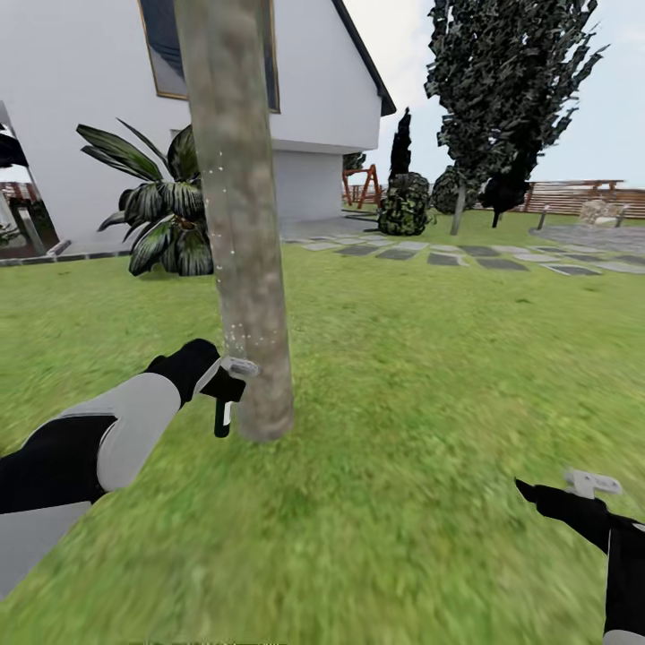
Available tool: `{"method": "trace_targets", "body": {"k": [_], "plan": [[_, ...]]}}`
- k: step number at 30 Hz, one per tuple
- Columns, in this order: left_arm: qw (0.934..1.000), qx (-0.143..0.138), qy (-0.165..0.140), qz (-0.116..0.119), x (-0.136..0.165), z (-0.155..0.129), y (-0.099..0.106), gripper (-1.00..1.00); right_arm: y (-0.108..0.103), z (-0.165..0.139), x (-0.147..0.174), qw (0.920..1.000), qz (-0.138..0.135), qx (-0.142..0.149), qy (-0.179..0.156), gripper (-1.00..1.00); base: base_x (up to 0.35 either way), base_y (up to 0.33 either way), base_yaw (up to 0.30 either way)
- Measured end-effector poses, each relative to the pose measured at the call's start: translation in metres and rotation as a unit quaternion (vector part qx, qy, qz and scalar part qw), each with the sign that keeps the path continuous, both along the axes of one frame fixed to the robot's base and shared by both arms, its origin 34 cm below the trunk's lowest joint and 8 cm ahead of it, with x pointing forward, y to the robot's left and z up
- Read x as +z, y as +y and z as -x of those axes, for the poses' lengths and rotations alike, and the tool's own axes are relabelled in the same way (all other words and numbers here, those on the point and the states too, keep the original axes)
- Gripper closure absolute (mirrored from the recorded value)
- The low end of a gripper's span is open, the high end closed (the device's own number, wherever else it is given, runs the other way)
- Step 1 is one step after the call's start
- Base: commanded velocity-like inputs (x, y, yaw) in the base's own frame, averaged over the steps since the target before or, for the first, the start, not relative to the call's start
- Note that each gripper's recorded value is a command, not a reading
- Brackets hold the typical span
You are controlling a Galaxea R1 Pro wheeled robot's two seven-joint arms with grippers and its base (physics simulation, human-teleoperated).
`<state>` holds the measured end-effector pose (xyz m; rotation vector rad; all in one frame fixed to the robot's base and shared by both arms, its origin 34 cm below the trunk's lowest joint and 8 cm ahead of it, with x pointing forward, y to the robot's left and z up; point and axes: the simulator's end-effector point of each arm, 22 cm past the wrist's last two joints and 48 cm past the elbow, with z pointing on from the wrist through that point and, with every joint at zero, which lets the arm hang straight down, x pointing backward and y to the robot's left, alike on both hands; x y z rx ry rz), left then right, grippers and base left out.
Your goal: In the garden, pick up the pesticide atomizer on the floor and spray pesticide onto both trees until each tree trunk is fully covered.
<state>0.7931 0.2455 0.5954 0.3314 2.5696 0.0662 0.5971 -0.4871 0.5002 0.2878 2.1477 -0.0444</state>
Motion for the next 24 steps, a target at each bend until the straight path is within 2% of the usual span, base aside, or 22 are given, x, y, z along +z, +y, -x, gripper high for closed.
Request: {"method": "trace_targets", "body": {"k": [9, 24], "plan": [[1.0000, 0.000, 0.000, 0.000, 0.0002, -0.0001, 0.0005, 1.00, 0.0000, 0.0000, 0.0000, 1.0000, 0.000, 0.000, 0.000, -1.00, 0.060, -0.322, 0.256], [1.0000, 0.000, 0.000, -0.002, -0.0004, 0.0001, 0.0013, 1.00, 0.0001, -0.0003, 0.0003, 1.0000, 0.000, 0.000, 0.000, -1.00, 0.192, -0.268, 0.227]]}}
